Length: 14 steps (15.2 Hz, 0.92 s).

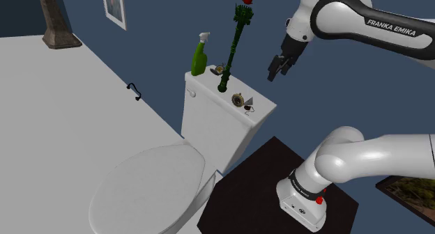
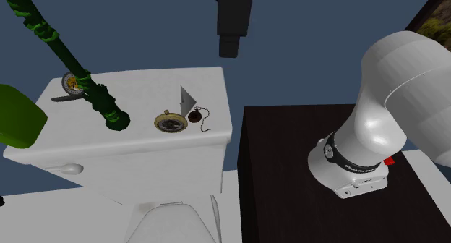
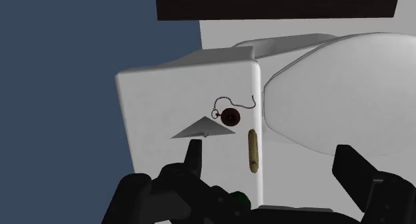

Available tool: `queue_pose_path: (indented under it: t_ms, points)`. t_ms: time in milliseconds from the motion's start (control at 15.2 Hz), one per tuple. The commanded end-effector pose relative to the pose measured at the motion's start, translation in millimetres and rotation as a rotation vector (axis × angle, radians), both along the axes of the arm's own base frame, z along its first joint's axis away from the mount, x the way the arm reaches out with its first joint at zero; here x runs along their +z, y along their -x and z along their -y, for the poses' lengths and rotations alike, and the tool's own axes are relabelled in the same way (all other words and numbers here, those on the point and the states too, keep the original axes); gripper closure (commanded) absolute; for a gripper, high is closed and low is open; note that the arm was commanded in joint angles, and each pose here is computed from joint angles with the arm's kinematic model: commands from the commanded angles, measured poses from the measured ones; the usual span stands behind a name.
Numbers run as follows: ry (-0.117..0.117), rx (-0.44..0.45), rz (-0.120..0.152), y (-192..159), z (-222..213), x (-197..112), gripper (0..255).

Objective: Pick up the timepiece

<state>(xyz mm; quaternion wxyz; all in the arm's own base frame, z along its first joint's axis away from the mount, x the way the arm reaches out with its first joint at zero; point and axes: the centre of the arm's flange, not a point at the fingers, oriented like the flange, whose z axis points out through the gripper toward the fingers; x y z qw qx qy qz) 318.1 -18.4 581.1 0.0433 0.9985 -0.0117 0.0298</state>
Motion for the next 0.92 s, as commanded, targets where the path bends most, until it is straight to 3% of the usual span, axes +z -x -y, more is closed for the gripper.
queue_pose_path:
  t_ms: [0,858]
  points:
    - [0.0,0.0,0.0,0,0,0,0]
    - [-0.051,0.09,0.0,-101,7,-137,0]
